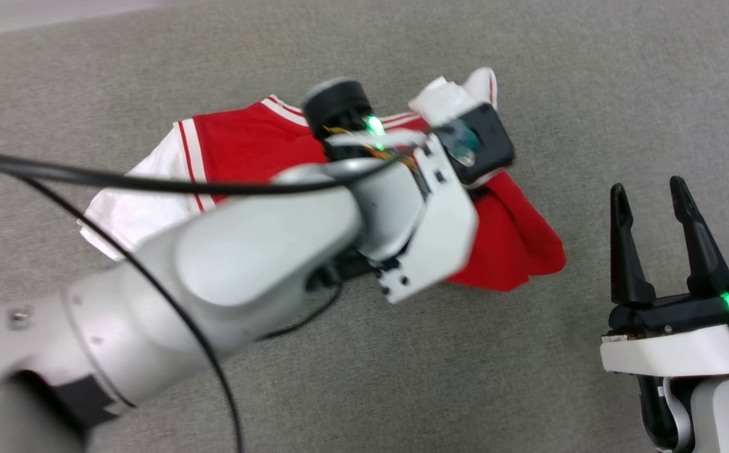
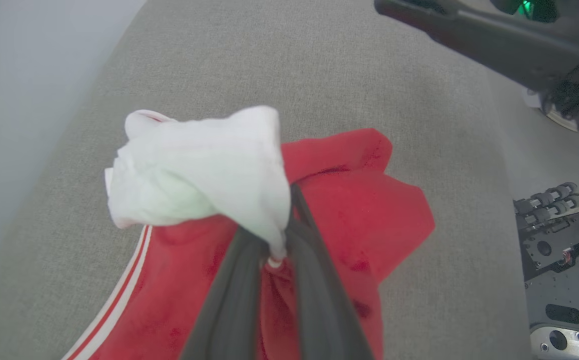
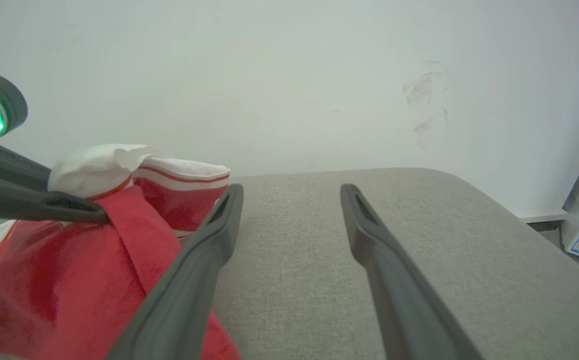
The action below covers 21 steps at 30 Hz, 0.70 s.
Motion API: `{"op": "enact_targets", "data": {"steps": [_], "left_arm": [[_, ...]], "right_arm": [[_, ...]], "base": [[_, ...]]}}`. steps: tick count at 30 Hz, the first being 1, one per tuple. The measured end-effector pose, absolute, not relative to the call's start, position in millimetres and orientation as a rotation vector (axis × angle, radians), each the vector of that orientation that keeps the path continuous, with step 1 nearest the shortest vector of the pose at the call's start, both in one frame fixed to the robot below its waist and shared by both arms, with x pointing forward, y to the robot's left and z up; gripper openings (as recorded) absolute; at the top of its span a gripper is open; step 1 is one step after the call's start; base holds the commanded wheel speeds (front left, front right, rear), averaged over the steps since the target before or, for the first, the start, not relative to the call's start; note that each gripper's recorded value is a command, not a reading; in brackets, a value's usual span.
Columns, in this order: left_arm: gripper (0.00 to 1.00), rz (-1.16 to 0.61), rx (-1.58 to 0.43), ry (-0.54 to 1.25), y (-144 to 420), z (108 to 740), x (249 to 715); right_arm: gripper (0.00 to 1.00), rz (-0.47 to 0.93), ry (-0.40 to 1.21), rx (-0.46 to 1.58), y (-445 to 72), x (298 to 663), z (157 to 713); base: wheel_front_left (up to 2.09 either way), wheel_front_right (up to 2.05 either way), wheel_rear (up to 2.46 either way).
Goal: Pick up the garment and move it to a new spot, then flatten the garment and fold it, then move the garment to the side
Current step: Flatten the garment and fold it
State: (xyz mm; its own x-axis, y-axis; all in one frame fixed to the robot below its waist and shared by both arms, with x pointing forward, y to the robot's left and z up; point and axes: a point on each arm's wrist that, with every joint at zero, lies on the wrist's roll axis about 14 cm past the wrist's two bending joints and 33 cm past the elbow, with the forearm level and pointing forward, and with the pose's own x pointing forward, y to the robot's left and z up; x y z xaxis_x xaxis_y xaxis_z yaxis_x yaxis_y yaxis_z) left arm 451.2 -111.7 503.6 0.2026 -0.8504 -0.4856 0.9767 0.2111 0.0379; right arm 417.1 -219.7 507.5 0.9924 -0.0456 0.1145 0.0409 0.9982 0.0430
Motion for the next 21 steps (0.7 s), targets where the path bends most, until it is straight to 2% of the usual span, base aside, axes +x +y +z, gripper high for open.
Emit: {"op": "enact_targets", "data": {"steps": [5,10,16,17,18,21], "left_arm": [[0.00,-1.395,0.332,0.487,-143,463,419],[0.00,-1.477,0.401,0.630,-152,416,368],[0.00,-1.516,0.394,0.646,-156,412,349],[0.13,-1.512,0.382,0.627,-156,415,350],[1.00,-1.506,0.369,0.591,-158,421,354],[1.00,-1.490,0.330,0.472,-165,443,364]], "right_arm": [[1.00,-0.087,-0.097,0.031,-234,414,502],[1.00,-0.118,-0.085,0.019,-245,413,498],[1.00,-0.126,-0.080,0.016,-248,413,496],[1.00,-0.124,-0.083,0.015,-247,413,497],[1.00,-0.121,-0.086,0.014,-246,414,499],[1.00,-0.114,-0.101,0.011,-245,413,504]], "base": [[0.00,0.00,0.00],[0.00,0.00,0.00],[0.00,0.00,0.00],[0.00,0.00,0.00],[0.00,0.00,0.00],[0.00,0.00,0.00]]}}
